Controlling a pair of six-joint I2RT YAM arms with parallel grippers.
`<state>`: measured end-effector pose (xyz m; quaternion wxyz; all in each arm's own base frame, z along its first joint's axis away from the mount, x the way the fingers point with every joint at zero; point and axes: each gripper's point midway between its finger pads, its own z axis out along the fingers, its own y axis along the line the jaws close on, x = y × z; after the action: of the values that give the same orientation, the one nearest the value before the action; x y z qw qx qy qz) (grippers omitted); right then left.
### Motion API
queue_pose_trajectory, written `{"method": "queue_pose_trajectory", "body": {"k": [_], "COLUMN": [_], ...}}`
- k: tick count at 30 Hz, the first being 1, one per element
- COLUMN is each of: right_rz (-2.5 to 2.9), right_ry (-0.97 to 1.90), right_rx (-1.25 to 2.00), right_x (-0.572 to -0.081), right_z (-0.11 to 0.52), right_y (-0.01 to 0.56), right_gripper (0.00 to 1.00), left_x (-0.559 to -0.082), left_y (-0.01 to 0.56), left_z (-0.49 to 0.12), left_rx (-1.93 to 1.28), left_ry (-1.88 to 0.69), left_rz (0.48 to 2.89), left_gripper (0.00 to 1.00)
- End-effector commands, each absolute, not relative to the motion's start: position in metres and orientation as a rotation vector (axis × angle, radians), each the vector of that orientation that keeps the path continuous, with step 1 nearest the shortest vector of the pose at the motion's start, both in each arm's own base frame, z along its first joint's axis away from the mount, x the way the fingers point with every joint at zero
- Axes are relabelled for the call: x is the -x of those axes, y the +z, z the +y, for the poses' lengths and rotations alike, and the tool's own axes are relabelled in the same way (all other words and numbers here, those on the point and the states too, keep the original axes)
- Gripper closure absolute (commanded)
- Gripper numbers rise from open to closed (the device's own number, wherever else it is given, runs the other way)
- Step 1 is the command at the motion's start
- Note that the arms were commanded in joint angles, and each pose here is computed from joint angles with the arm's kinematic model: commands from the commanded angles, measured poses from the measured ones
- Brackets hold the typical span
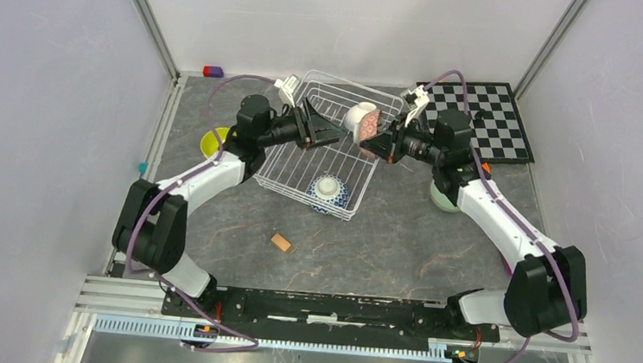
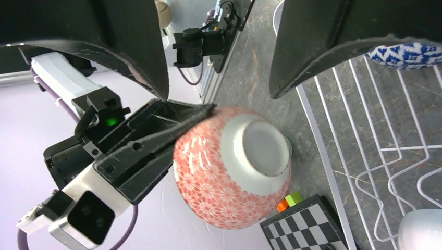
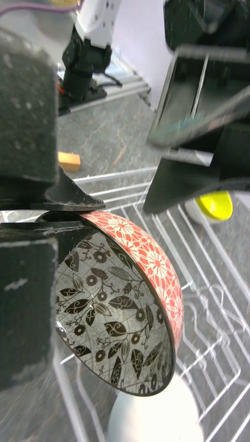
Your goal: Unload the bowls from the dish rack
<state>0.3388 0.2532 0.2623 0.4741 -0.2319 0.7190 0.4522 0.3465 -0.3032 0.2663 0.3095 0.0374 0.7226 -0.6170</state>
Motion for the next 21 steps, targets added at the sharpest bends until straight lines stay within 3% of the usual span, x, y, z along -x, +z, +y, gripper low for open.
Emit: {"method": "queue_pose_trajectory", "body": {"k": [1,8,12,21], "right_rz": [1.721,1.849,1.913,2.191], "right_ry": [0.832,0.506,0.505,0.508], "right_rx": [0.545,0.477,0.477,0.383], "right_x": [-0.347,-0.328,-0.297,-0.238], "right_z": [0.223,0.167,0.155,0.132], "right_y": [0.284,0.255,0.222,0.124], "right_gripper": [1.00,1.00,1.00,0.99], "left_x": [-0.334,-0.337,-0.340,-0.325], "left_y": [0.289,0.247,0.227,0.217], "left_z": [-0.292,-0.249,-0.212,-0.200], "left_rx": [-0.153,-0.047,0.044,-0.053], "left_ry": [-1.542,-1.117,-0.816,-0.488], "left_rz": [1.847,2.039,2.106,2.094], "left_gripper": [0.21,0.00,0.00,0.00]}}
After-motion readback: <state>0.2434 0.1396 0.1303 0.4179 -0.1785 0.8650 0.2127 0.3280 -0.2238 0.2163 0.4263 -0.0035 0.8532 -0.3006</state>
